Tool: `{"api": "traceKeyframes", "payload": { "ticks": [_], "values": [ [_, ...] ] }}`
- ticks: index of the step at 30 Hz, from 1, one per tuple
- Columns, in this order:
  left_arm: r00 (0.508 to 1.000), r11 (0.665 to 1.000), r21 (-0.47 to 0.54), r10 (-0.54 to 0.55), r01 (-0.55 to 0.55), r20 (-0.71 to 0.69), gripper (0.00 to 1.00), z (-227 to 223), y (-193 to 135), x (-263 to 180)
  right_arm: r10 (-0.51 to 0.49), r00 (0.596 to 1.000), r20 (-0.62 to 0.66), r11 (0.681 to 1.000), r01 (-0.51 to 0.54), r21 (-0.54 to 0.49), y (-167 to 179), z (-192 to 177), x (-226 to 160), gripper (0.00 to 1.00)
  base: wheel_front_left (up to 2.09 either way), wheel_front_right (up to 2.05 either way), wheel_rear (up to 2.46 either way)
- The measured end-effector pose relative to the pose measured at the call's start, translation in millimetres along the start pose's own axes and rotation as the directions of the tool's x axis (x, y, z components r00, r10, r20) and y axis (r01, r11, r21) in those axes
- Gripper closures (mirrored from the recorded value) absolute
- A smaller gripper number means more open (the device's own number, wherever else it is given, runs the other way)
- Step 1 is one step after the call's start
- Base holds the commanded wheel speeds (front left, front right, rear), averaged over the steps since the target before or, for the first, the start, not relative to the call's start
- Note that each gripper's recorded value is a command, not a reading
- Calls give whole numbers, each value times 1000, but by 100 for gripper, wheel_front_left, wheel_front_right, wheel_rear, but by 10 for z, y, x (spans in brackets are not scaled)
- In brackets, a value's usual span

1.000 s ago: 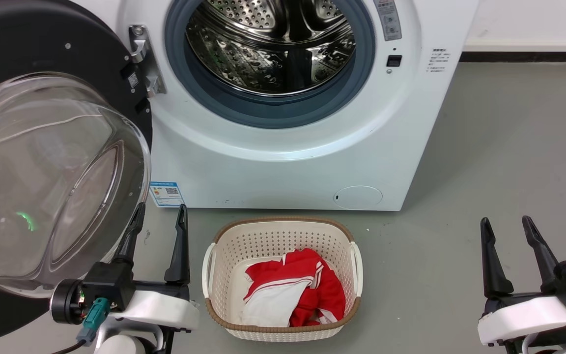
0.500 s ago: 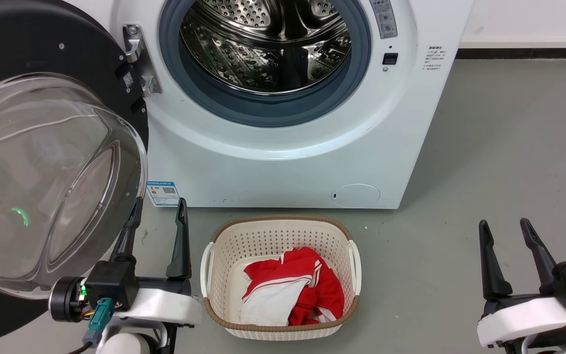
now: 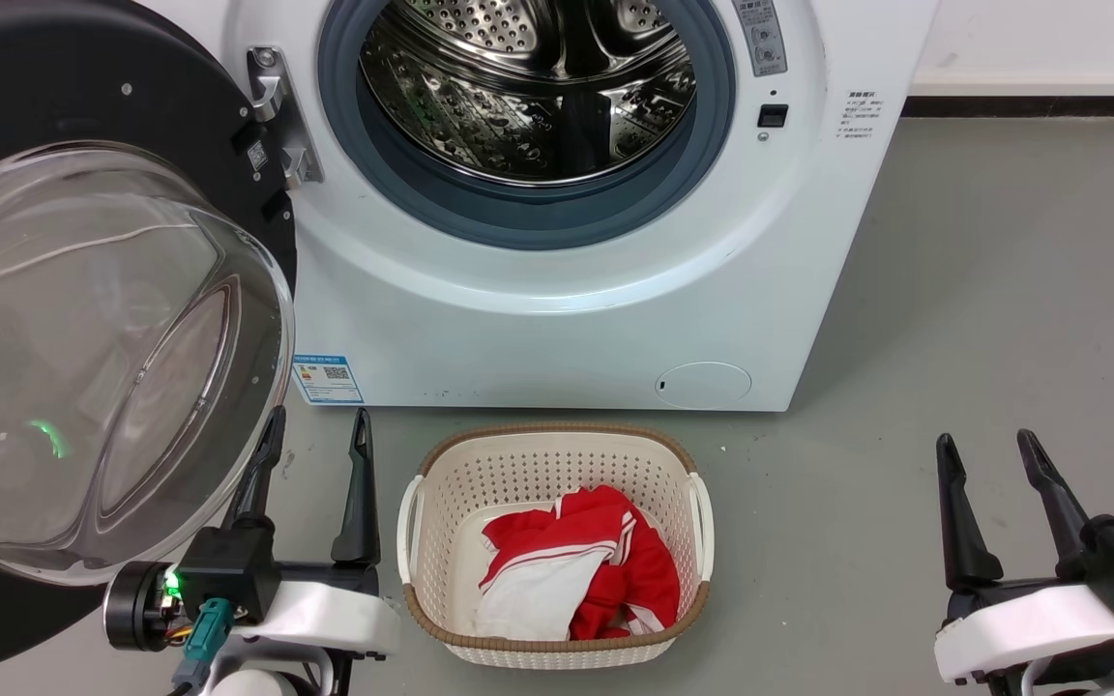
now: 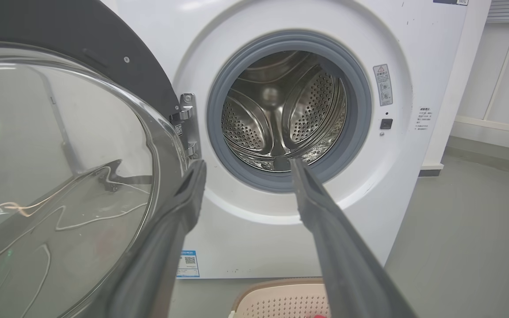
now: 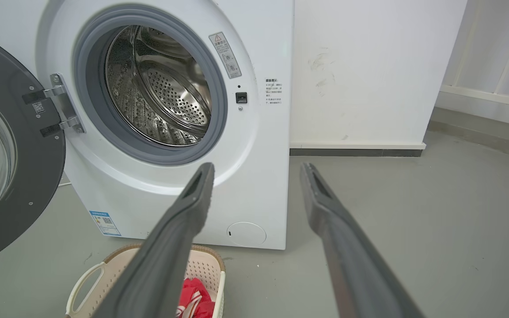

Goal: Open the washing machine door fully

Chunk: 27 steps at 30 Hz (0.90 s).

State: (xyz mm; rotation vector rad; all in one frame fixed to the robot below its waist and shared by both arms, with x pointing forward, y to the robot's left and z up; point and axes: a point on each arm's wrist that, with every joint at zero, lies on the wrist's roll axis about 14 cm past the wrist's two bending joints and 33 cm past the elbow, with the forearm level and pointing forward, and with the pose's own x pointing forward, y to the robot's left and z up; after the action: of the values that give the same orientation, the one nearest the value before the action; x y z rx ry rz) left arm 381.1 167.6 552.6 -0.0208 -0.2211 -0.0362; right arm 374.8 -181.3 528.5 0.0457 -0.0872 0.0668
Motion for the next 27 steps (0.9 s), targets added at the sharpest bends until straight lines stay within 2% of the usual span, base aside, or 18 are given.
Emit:
{"api": "traceKeyframes", "payload": {
  "ticks": [22, 23, 27],
  "values": [
    [1000, 1000, 18, -8, 8, -19, 0, -59, 4, -23, -3, 1000, -7, 1000, 3, 7, -6, -14, -12, 0, 0, 0, 0],
    [1000, 1000, 18, -7, 8, -22, 100, -67, 6, -27, -2, 1000, -9, 1000, 2, 7, -3, -22, -14, 100, 0, 0, 0],
    [996, 1000, 4, 4, -3, -84, 100, -237, 32, -103, -9, 998, -56, 1000, 10, 24, -17, -164, -63, 100, 0, 0, 0]
  ]
}}
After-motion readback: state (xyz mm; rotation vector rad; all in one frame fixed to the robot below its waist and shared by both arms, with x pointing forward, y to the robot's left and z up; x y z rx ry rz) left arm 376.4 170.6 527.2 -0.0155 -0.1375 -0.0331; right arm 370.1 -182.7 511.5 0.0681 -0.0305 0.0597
